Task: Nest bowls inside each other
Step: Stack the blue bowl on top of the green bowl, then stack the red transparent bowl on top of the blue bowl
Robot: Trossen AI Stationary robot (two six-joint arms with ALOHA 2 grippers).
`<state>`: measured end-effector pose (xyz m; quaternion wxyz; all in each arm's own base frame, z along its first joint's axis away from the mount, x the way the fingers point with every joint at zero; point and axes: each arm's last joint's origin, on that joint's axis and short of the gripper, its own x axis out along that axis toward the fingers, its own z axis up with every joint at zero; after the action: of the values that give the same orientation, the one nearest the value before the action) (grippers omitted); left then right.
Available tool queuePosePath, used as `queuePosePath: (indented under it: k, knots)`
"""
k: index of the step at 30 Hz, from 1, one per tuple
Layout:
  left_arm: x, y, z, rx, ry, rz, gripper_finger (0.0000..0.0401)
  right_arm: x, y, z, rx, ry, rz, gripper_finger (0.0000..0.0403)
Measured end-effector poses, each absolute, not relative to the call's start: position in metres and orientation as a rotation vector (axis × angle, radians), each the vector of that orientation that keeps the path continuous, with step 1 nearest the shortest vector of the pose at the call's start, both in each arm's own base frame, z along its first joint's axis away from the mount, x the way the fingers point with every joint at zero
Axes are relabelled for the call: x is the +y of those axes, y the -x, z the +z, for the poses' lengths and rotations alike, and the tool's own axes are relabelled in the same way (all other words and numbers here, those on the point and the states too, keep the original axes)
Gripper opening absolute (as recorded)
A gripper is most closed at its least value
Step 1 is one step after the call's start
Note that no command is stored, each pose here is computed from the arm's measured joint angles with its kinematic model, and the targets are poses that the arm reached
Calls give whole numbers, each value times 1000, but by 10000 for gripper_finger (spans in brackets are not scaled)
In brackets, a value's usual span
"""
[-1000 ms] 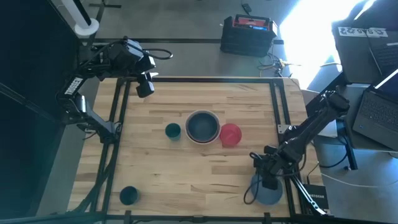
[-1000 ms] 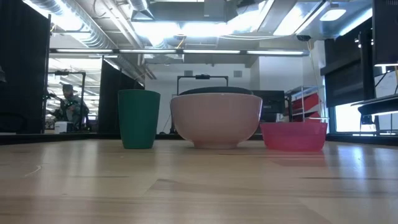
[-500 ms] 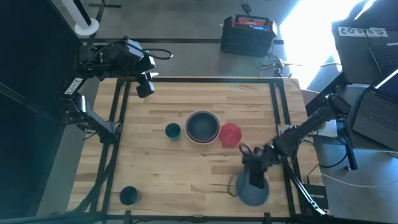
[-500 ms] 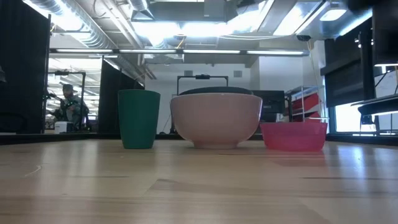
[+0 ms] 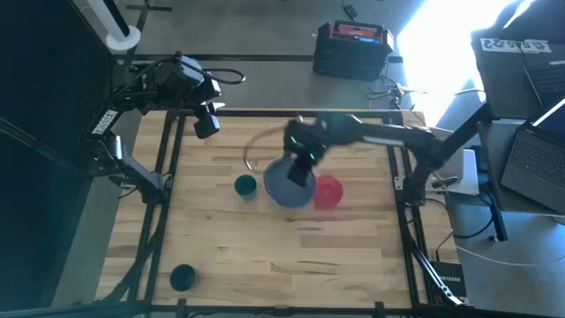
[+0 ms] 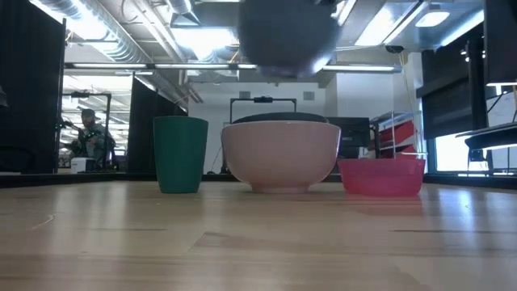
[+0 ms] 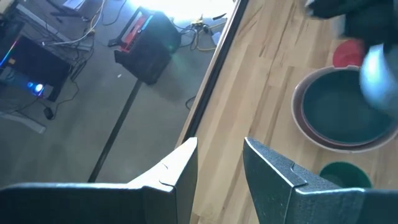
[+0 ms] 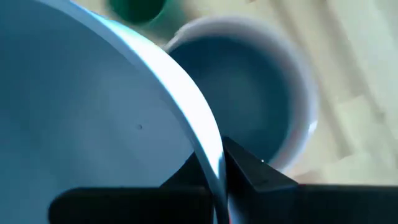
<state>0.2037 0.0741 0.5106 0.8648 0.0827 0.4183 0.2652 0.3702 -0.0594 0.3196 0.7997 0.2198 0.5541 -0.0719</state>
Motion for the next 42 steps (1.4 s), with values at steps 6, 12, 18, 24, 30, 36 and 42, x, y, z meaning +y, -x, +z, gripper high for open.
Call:
queuePosePath:
  k: [6,12,18,24,30,36,42]
  knots:
    - [74,-204,511,877,-173,556,111,-99,-398,292,1252,-492,-166,0]
    - [74,-204,511,877,-175,555,111,-104,-406,269,1328,-480,-150,3]
    - [74,-204,511,878,-178,553,111,-105,-409,256,1370,-441,-158,11]
    - [74,-204,511,881,-186,549,111,-108,-410,247,1411,-421,-162,38]
    - [74,-204,510,884,-197,544,111,-107,-408,248,1426,-410,-141,125]
    - [74,-204,510,885,-198,543,111,-105,-393,278,1387,-334,-163,203]
    - [74,-204,510,885,-197,544,111,-98,-361,298,1394,-284,-200,230]
